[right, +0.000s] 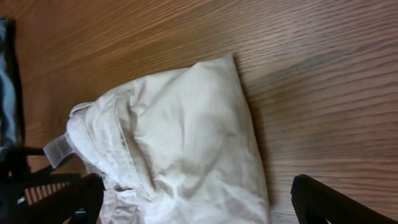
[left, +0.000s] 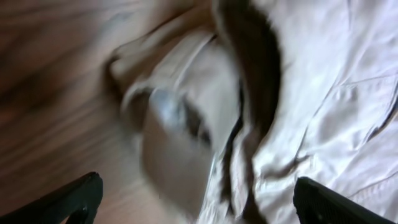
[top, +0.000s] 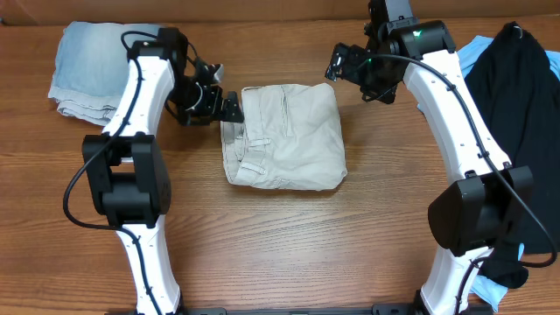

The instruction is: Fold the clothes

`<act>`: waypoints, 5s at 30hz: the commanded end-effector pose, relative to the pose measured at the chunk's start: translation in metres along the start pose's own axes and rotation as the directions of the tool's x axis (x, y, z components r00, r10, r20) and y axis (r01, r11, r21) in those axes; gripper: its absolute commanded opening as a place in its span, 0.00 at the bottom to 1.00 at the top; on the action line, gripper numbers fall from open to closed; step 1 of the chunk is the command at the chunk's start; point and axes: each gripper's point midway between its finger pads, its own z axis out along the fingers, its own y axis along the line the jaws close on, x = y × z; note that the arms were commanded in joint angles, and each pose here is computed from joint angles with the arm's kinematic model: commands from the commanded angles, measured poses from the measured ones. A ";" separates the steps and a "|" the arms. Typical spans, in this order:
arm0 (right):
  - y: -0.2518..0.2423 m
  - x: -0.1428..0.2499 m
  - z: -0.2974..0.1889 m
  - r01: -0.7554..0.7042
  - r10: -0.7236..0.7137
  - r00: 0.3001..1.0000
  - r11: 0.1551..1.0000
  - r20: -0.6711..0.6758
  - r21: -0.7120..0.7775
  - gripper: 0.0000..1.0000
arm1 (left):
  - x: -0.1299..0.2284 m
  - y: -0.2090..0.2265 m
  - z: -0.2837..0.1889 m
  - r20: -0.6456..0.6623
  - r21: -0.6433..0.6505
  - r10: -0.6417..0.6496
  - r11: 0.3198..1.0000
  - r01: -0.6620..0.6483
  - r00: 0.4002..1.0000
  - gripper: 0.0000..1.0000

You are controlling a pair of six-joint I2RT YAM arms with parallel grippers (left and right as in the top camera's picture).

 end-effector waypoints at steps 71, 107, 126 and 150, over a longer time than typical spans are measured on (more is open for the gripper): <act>-0.024 0.003 0.001 0.011 -0.010 1.000 0.994 -0.010 0.110 1.00 | -0.139 -0.025 -0.284 0.688 0.327 -0.291 0.942 0.074 0.664 0.04; -0.029 0.013 0.000 0.032 -0.025 0.998 0.991 -0.051 0.131 1.00 | -0.161 0.169 -0.334 0.532 0.757 -0.786 0.608 0.240 0.315 0.04; -0.036 0.018 -0.001 0.049 -0.038 0.997 0.986 -0.069 0.162 1.00 | 0.002 0.283 -0.232 0.557 0.063 -0.593 0.728 0.683 0.581 0.91; -0.034 0.014 -0.001 0.050 -0.042 0.998 0.987 -0.056 0.155 1.00 | -0.050 0.190 -0.304 0.692 -0.221 -0.108 0.910 0.351 0.714 1.00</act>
